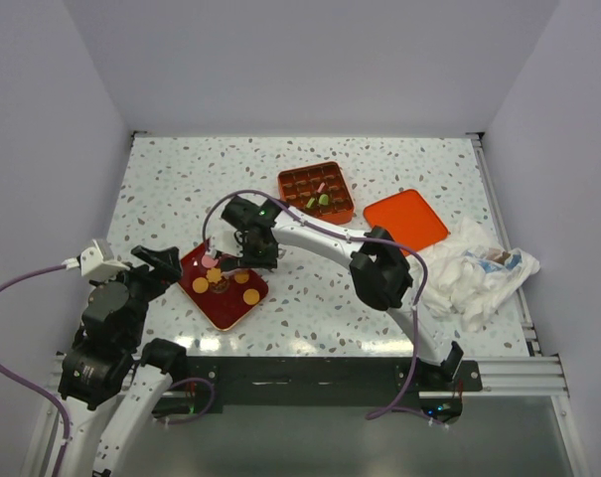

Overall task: Pack the cookies
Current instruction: Pick up the fake cookies from the plate.

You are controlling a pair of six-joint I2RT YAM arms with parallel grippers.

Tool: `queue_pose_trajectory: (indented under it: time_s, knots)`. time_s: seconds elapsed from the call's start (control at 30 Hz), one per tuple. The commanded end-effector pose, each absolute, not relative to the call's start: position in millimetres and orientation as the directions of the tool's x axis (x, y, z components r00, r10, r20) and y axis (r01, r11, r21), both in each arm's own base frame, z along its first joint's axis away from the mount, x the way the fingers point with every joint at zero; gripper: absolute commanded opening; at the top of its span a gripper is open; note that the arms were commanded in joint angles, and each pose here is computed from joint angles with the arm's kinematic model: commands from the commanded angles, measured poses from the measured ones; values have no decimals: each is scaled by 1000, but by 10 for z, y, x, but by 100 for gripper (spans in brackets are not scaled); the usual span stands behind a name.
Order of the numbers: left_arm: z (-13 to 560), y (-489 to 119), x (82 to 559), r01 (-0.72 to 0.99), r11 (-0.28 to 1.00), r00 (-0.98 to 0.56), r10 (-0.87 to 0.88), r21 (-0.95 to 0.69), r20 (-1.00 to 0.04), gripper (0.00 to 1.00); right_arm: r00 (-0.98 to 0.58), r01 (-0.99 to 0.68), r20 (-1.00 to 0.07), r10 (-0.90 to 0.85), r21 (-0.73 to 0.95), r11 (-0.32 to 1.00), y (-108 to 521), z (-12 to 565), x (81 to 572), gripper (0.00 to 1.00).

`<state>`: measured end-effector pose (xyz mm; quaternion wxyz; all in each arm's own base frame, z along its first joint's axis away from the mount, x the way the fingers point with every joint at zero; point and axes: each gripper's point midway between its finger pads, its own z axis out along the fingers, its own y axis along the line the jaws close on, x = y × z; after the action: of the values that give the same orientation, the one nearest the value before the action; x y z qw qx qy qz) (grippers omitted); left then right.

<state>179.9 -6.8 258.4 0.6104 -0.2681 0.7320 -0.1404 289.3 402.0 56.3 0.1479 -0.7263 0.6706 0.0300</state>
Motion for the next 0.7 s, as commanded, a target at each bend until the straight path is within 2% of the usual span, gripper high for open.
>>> queue_pose_trajectory:
  time_s: [0.0, 0.67]
  knots:
    - [2656, -38, 1784, -216, 814, -82, -565, -539, -821, 89, 95, -978, -238, -967, -202, -46, 4044, 637, 2941, 44]
    - [2657, -42, 1788, -215, 814, -83, -566, -540, -820, 89, 87, -984, -222, -971, -173, -49, 4018, 577, 2888, 43]
